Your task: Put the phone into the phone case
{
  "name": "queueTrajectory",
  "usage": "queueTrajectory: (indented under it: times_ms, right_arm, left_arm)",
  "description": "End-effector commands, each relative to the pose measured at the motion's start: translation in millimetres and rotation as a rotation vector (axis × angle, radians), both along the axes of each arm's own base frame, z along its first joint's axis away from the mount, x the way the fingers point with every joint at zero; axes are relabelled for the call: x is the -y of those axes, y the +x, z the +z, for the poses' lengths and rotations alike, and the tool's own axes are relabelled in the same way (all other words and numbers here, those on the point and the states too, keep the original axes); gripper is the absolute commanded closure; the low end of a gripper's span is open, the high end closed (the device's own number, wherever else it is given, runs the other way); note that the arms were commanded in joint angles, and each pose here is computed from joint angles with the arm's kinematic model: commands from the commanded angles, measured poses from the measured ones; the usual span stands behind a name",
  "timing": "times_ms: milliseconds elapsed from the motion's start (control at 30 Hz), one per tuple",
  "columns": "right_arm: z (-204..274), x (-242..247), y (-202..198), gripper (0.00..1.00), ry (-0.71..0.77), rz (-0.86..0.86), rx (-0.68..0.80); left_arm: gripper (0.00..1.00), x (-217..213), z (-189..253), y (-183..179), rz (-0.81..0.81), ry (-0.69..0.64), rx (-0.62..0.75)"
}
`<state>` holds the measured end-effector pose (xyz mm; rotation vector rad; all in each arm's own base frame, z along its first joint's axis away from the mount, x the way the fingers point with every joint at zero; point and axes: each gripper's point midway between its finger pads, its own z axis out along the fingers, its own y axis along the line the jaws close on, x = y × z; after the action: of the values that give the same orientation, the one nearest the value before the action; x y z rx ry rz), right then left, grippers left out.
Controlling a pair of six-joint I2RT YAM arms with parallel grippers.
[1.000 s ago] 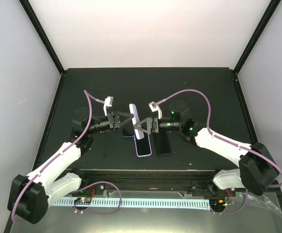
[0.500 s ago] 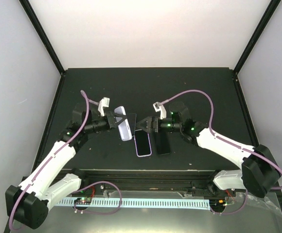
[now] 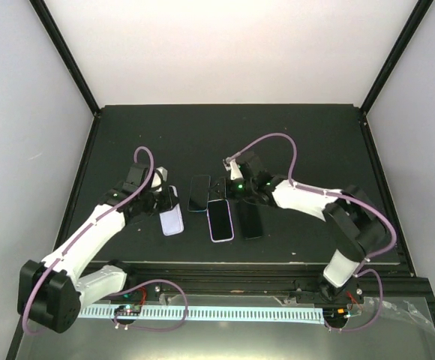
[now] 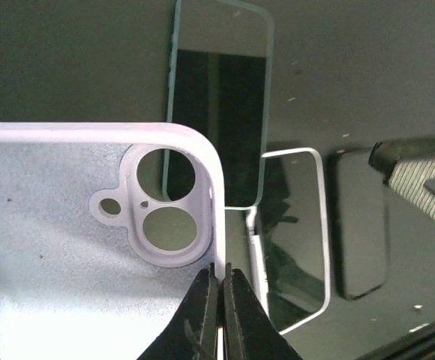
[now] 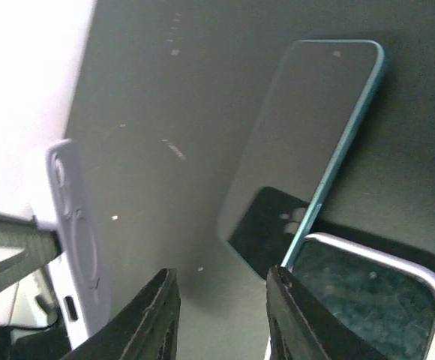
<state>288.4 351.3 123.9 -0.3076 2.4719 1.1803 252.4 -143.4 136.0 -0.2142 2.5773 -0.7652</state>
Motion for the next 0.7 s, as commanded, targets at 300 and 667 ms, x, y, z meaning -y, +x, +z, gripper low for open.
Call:
queueTrajectory:
  times_ms: [300, 667]
  right_arm:
    - [-67.5, -15.8, 38.0, 0.70, -0.055, -0.083, -0.078]
    - [-92.5, -21.0, 49.4, 0.69, -0.033, -0.098, -0.126]
  left_arm:
    - [0.98, -4.2, -62.8, 9.3, 0.007, 0.060, -0.108]
    - [0.98, 3.3, -88.6, 16.1, 0.013, 0.035, -0.165]
